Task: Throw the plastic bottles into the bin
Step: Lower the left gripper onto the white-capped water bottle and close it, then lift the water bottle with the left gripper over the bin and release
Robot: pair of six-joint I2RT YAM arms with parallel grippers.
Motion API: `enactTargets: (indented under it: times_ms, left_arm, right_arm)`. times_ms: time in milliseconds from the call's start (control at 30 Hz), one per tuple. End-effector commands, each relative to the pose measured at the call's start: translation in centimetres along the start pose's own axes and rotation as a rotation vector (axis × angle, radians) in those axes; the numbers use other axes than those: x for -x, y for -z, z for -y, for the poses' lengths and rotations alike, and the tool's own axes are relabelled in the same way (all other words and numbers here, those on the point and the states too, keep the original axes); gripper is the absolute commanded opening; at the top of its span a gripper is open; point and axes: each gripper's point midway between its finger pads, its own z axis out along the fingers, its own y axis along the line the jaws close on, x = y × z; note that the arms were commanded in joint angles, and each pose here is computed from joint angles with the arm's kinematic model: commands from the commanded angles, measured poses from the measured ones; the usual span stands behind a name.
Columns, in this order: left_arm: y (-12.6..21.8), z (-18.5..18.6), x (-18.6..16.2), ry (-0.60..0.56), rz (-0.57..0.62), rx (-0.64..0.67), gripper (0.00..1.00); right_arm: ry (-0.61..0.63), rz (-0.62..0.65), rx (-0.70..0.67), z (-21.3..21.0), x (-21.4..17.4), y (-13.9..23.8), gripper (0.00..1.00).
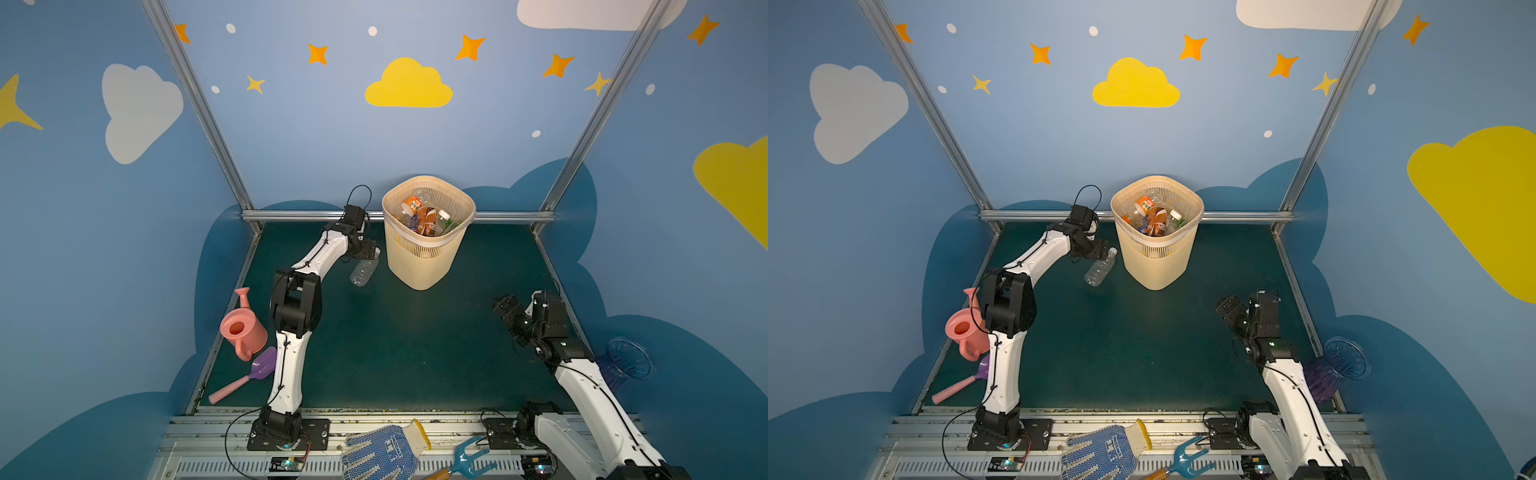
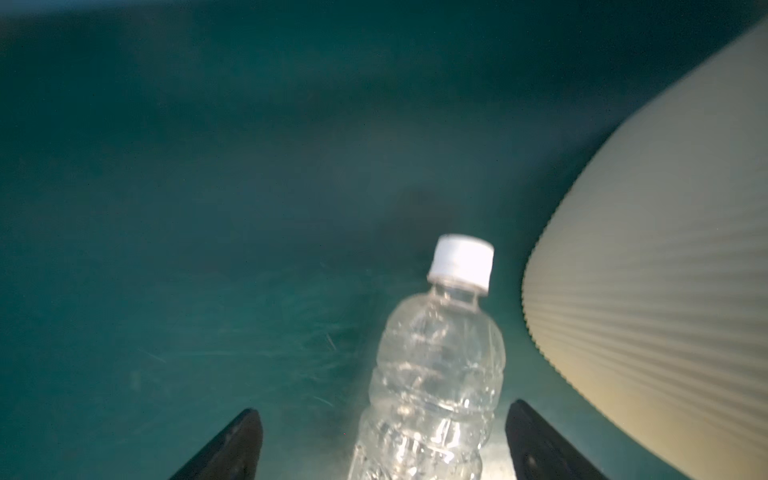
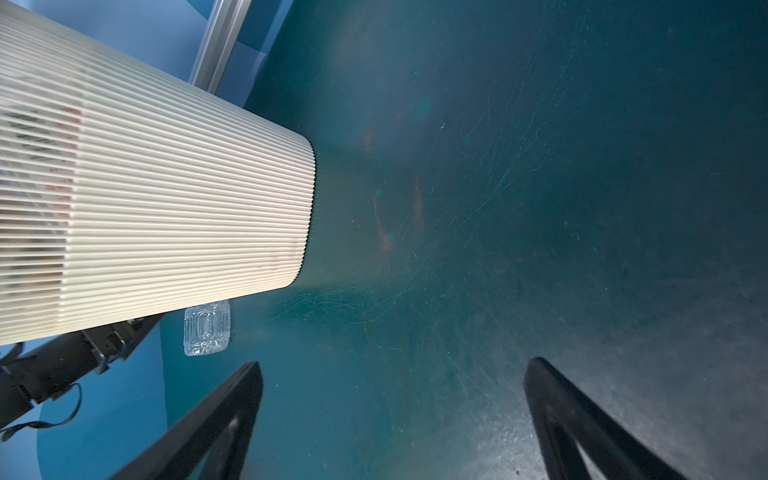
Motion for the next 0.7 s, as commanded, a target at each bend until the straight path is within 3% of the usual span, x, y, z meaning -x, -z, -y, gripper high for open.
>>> enactTargets:
  times_ms: [0,267,600,667]
  left_arm:
    - [-0.2,1.2,-2.0,-0.042,-0.087,-0.051,0.89]
    - [-1.0,2.0,-4.2,-0.136,-0.160,0.005,0.87]
    - [-2.8,0.7,-5.5,-0.142,-0.286,0.104,0.74]
    - [-2.6,0.7,-5.4,-0.138,-0.285,0.105,0.66]
  right_arm:
    - [-0.001,0.018,-0.010,0.3,0.3,0.2,0.98]
    - [-0.006,0.007,-0.012,0.5,0.0,-0.1,0.98]
    - [-0.004,0.005,-0.011,0.7,-0.1,0.0,0.98]
    - [-0.005,0.007,-0.009,0.7,-0.1,0.0,0.98]
